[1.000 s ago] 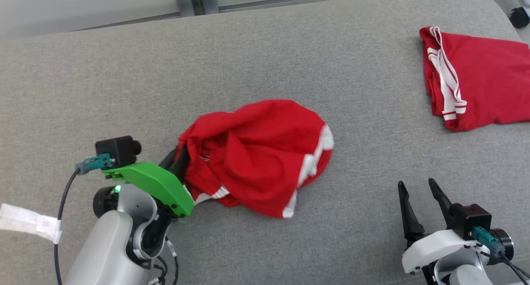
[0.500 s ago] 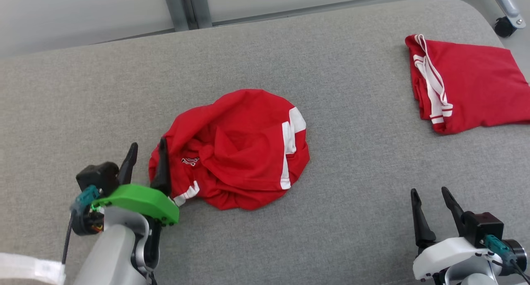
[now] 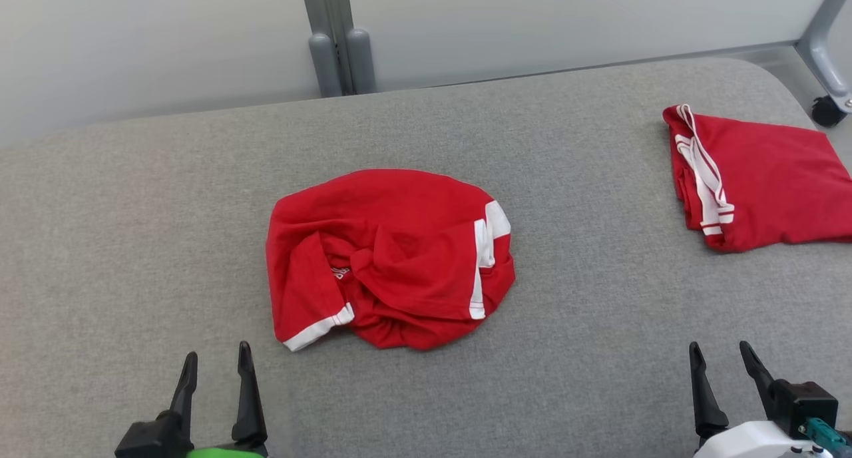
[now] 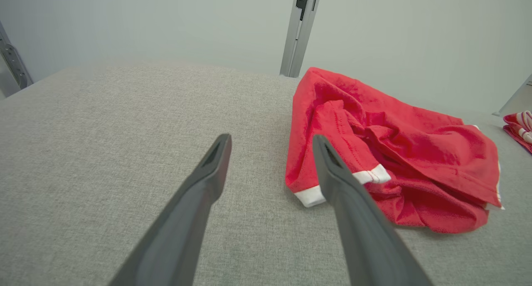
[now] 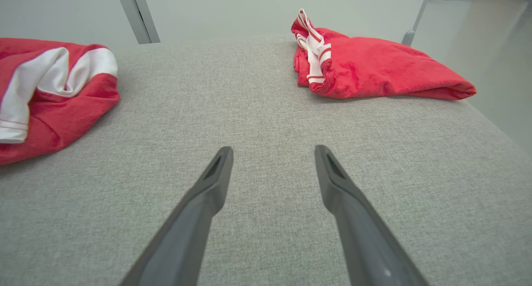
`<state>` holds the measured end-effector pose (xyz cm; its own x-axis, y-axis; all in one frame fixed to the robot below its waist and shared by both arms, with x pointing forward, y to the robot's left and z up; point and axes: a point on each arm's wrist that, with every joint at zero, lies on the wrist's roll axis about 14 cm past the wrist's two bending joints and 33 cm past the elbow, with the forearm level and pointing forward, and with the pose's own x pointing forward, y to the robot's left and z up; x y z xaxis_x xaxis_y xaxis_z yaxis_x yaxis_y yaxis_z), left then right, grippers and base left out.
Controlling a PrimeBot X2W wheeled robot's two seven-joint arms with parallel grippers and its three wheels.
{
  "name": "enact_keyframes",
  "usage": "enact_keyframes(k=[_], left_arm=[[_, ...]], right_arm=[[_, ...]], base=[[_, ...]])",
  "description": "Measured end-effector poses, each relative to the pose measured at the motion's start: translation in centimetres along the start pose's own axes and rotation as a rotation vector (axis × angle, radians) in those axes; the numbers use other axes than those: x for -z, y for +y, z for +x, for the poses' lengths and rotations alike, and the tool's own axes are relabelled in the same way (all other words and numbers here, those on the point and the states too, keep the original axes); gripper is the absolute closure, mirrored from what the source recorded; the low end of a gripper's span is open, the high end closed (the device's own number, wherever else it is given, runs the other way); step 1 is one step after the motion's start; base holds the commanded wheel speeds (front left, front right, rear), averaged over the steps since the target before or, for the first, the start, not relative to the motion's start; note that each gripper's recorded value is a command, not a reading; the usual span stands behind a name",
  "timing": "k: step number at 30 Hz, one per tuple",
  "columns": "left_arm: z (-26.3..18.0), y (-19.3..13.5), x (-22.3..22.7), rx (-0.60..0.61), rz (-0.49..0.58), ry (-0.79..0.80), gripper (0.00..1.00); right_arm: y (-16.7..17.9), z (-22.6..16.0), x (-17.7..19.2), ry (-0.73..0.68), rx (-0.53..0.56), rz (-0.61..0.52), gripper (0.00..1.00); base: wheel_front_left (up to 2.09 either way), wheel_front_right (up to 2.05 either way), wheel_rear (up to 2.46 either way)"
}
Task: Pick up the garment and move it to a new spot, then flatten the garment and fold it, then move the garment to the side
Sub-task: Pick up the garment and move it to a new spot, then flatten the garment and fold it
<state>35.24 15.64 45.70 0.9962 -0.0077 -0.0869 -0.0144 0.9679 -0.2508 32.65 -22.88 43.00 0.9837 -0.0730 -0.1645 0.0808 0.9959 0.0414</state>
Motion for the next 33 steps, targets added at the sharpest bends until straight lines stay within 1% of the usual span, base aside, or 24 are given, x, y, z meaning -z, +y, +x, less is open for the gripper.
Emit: enact_keyframes(k=[5, 11, 24, 31, 33], left_arm=[[-2.2, 1.5, -0.4, -0.024, 0.06, -0.017, 0.0], [-3.8, 3.1, -0.5, -0.046, 0.103, -0.018, 0.0], [-4.8, 3.3, -0.7, -0.057, 0.075, -0.032, 0.0], [-4.8, 3.2, -0.6, -0.053, 0.068, -0.03, 0.0], [-4.7, 2.7, -0.6, -0.034, 0.065, -0.029, 0.0]], right_arm=[[0.3, -0.4, -0.3, -0.012, -0.016, -0.012, 0.0], [2.0, 0.0, -1.8, -0.061, -0.071, -0.034, 0.0], [4.9, 0.7, -3.7, -0.119, -0.17, -0.054, 0.0], [5.2, 0.8, -4.5, -0.142, -0.186, -0.066, 0.0], [5.2, 0.8, -4.6, -0.145, -0.189, -0.068, 0.0]], base=[[0.0, 0.0, 0.0], [0.0, 0.0, 0.0], [0.0, 0.0, 0.0], [0.0, 0.0, 0.0], [0.0, 0.0, 0.0]])
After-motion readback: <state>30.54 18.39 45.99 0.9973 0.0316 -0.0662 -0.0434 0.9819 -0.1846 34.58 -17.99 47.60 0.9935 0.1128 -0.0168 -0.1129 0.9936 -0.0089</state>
